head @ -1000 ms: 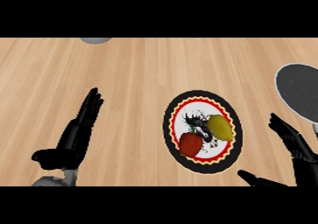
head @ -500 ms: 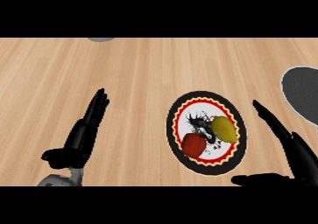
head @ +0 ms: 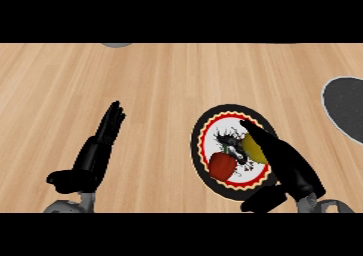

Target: Pick the bell pepper from the plate and place it in the pan

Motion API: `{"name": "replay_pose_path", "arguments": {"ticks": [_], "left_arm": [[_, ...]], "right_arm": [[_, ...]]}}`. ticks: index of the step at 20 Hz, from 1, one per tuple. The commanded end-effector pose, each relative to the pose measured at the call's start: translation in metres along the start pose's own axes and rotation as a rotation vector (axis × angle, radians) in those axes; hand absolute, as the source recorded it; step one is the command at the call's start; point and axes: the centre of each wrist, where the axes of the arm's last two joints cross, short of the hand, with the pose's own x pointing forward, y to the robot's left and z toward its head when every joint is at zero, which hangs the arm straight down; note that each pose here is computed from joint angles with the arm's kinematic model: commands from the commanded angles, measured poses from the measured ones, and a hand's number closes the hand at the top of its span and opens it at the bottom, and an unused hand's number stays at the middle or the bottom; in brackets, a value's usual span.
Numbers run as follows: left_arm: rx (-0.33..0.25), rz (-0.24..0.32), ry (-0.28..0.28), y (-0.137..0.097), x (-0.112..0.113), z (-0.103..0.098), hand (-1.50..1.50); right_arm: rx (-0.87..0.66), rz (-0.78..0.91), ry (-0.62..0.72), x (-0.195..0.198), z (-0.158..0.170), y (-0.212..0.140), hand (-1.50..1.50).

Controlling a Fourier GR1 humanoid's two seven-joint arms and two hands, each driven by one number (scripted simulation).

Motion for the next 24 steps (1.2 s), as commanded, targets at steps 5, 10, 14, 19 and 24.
{"name": "replay_pose_path", "arguments": {"ticks": [5,10,14,19,24], "left_arm": [[0.023,-0.007,0.001,-0.006,0.022,-0.007,0.00],[0.006,0.002,0.002,-0.013,-0.019,0.013,0.00],[0.018,-0.006,0.001,-0.001,0.007,-0.015,0.00],[0.003,-0.015,0.001,0.018,-0.002,0.003,0.00],[0.005,-0.001,0.002,0.015,-0.013,-0.004,0.00]], "right_arm": [[0.089,0.082,0.071,0.039,-0.023,0.048,-1.50],[0.081,0.041,0.080,0.010,-0.031,0.021,-1.50],[0.064,0.038,0.110,0.028,-0.022,0.035,-1.50],[0.043,0.003,0.099,0.006,-0.055,0.040,-1.50],[0.070,0.001,0.104,-0.013,-0.045,0.061,-1.50]]}}
